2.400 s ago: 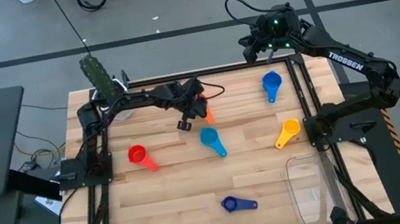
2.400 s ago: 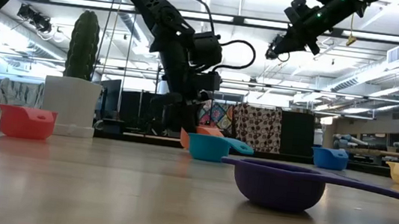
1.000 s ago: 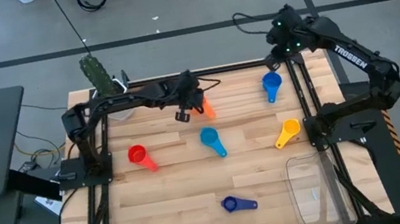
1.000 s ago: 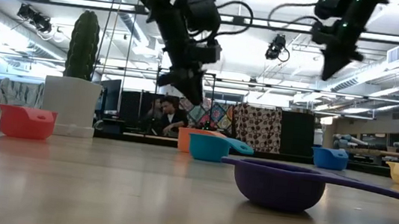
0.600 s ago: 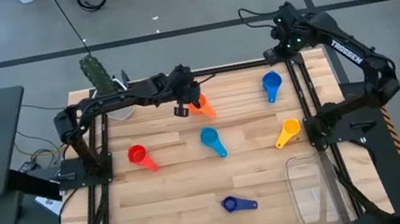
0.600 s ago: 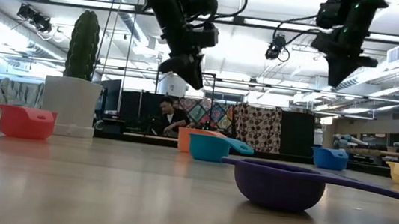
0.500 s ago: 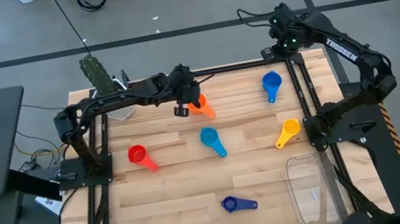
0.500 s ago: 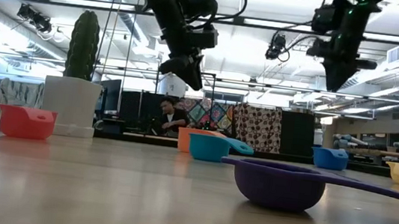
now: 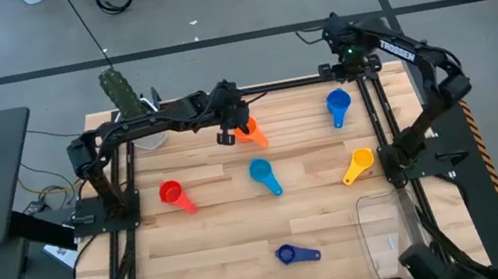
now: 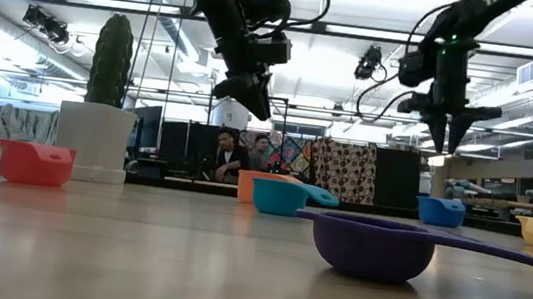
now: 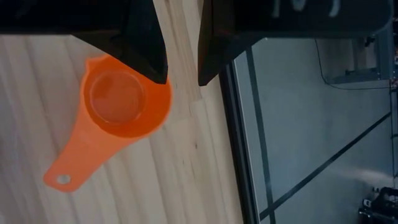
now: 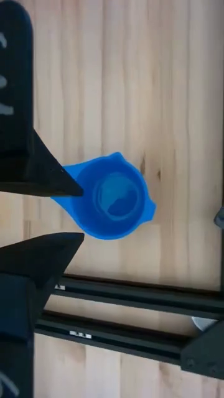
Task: Nest measuring cups in basket
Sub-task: Stack the blue measuring cup on top of the orange measuring cup
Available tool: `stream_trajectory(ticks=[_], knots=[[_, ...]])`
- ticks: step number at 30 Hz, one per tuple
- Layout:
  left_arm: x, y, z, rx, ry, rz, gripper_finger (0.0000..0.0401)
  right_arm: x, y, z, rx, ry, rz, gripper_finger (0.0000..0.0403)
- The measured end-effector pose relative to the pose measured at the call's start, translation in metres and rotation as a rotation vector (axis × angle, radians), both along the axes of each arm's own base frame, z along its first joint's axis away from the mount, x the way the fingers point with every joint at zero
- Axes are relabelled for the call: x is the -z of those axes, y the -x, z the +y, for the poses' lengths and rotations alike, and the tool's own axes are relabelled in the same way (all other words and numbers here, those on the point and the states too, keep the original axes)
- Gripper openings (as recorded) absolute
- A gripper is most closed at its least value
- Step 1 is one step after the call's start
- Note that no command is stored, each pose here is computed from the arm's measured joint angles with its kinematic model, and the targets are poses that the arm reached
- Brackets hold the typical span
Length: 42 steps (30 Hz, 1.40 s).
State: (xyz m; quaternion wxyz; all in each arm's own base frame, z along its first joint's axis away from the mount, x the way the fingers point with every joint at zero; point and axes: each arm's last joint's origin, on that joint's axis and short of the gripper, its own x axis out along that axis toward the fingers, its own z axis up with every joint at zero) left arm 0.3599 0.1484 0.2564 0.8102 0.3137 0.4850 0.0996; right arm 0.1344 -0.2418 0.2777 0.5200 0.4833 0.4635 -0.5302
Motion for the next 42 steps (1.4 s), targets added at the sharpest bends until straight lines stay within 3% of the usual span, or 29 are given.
stream_trajectory(ticks=[7, 10, 22, 35, 42], knots=[[0.000, 0.001, 0.002, -0.006, 0.000, 0.001, 0.0094, 0.019, 0.001, -0.012, 0.125, -0.122, -0.033, 0.0107], [0.000, 0.001, 0.002, -0.007, 0.001, 0.000, 0.0094, 0.023, -0.001, -0.015, 0.147, -0.121, -0.006, 0.0106], [0.000, 0.002, 0.005, -0.013, 0.000, 0.000, 0.0094, 0.051, -0.008, -0.036, 0.090, -0.126, 0.030, 0.0106], [0.000, 0.007, 0.016, -0.043, 0.003, -0.001, 0.0094, 0.067, -0.006, -0.046, -0.307, -0.160, 0.057, 0.0106], [0.000, 0.007, 0.016, -0.038, 0.008, -0.003, 0.0094, 0.067, -0.005, -0.047, -0.408, -0.139, 0.128, 0.0106]])
